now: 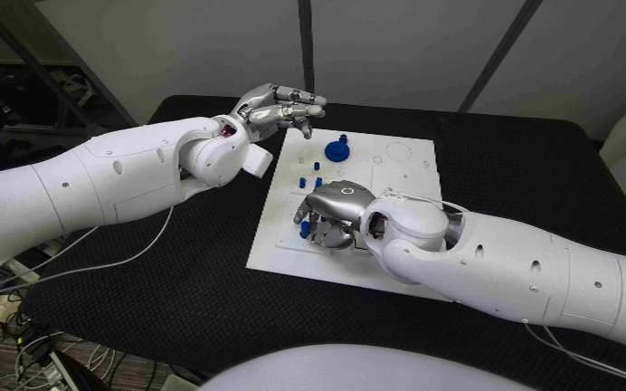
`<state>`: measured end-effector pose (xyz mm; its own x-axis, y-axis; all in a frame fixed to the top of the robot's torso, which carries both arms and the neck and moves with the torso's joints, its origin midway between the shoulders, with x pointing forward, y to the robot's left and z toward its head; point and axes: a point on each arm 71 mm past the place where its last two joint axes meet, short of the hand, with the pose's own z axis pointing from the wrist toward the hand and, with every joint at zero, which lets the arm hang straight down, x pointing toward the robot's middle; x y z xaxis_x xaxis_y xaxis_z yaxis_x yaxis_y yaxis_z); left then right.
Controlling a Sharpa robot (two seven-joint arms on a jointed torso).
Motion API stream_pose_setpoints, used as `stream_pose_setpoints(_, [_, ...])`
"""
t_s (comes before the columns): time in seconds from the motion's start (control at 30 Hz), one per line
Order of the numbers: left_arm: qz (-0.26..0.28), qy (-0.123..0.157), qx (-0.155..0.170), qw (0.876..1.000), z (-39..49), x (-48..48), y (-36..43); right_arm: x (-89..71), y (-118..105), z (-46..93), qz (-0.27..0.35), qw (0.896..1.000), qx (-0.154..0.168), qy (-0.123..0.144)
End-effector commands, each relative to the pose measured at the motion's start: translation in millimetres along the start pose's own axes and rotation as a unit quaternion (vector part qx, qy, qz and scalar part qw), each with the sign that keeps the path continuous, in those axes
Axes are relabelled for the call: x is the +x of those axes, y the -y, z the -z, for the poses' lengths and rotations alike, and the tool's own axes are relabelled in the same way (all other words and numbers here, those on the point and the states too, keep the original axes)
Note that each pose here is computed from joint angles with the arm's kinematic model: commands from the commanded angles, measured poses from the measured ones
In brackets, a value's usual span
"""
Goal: Assemble the parts on the task board
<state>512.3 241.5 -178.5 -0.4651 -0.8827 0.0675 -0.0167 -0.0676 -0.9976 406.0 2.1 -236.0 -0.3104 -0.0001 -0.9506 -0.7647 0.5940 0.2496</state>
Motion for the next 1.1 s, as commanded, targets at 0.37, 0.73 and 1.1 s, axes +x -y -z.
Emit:
stream_pose_setpoints(0.37, [0.004,-0.006,0.0,1.0,0.2,0.1,0.9,-12.3,1,13.7,-0.026,0.995,-0.002,0.094])
stream_pose_setpoints(0.73, [0.002,0.0,-0.002,1.0,4.4,-5.2,1.6,-33.0,45,81.5,-0.121,0.984,0.077,0.1])
stream_pose_setpoints(1.1, [0.001,0.002,-0.002,1.0,6.7,-6.7,2.1,-49.9,99,162.5,-0.223,0.935,0.245,0.126])
